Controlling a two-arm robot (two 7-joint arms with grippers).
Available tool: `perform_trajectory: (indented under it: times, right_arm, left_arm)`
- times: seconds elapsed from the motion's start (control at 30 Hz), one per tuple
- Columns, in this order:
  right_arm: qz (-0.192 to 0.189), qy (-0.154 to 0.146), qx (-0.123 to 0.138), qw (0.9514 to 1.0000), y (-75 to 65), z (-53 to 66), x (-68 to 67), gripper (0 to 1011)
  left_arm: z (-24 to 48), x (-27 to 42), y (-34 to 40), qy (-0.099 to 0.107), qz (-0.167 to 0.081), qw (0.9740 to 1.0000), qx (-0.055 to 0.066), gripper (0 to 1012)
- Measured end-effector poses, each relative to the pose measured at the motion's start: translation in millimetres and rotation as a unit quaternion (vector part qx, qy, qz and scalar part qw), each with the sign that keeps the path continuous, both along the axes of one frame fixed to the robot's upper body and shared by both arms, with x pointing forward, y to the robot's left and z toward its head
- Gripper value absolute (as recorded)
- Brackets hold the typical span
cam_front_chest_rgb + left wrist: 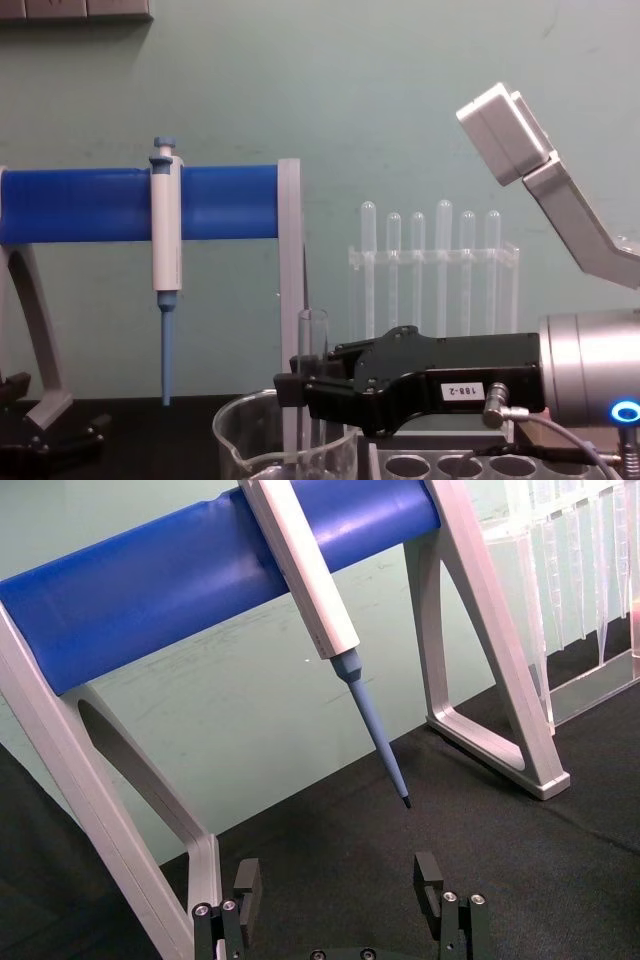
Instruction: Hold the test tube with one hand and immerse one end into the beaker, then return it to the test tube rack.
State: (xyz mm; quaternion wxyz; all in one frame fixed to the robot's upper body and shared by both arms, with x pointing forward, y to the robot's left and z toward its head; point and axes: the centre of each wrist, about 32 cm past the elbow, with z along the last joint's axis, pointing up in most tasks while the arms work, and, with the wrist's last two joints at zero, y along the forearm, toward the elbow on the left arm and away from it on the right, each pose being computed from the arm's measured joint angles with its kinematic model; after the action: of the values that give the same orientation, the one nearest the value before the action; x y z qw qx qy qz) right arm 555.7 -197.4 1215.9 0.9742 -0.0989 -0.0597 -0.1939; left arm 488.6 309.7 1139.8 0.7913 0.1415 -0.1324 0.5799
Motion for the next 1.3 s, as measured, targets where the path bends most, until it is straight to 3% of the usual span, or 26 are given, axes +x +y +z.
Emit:
perform_trajectory:
  times: [1.3]
  right_arm:
    - [0.000,0.000,0.000,1.0000,0.0,0.0,0.0,235]
  left_arm:
    - [0.0,0.0,0.0,0.000,0.000,1.0000,0.000,1000]
